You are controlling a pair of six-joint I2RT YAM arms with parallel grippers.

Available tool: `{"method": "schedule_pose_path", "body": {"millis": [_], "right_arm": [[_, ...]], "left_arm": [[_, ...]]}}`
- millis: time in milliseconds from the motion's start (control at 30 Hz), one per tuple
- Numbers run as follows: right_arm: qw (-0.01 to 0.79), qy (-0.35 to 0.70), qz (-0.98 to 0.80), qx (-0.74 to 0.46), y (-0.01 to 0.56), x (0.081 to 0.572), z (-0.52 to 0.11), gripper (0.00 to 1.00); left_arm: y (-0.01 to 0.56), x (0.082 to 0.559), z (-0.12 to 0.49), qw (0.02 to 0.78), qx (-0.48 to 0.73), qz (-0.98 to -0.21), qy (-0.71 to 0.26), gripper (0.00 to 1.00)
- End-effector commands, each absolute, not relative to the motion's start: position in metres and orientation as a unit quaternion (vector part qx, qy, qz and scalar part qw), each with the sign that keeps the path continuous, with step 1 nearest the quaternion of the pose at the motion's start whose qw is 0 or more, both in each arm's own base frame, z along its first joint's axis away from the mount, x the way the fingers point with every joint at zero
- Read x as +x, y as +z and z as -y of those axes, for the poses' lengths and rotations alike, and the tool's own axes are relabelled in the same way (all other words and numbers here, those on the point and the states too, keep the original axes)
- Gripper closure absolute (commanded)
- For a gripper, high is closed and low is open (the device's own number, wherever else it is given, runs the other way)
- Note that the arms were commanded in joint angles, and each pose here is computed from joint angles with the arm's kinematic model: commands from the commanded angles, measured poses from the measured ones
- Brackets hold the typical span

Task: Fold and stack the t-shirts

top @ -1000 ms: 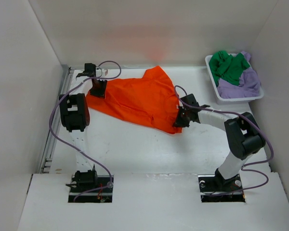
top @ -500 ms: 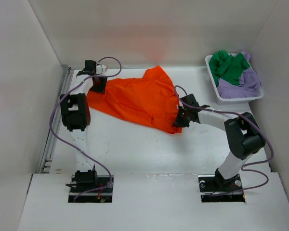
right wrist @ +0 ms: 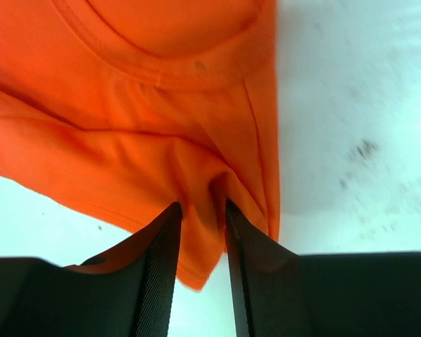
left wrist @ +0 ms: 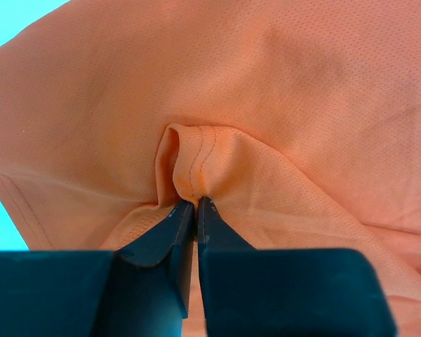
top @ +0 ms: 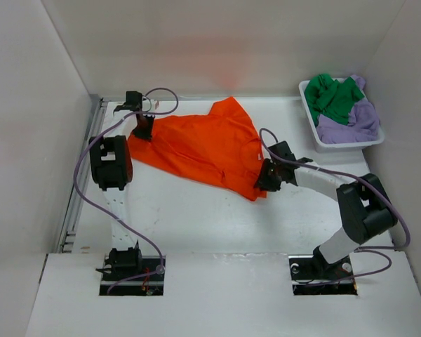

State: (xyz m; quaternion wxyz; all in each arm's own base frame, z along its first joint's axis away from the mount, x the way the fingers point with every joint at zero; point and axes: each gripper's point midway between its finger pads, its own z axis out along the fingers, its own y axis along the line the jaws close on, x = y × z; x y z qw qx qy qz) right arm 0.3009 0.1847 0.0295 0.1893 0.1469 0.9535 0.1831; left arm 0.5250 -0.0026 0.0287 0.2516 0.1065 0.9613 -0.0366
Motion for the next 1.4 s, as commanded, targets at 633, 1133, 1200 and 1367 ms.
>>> {"method": "schedule_pose_path", "body": {"millis": [633,1133,1200,1367], "right_arm": [[0.189,0.200,-0.933,0.232,0.031,0.234,-0.193,0.56],[0.204,0.221,-0.916,0.265,0.021,0.259,-0.194,0.64],[0.201,0.219,-0.915,0.274,0.015,0.261,-0.190,0.83],[0.207,0.231,-0.912,0.269,0.022,0.272,-0.194,1.00]], "left_arm": [[0.069,0.421,-0.001,0.201,0.084,-0.975,-0.054,0.99],[0.073,0.419,-0.001,0.204,0.082,-0.974,-0.055,0.99],[0.072,0.419,-0.001,0.203,0.081,-0.974,-0.056,0.99],[0.082,0.429,-0.008,0.222,0.062,-0.970,-0.069,1.00]]}}
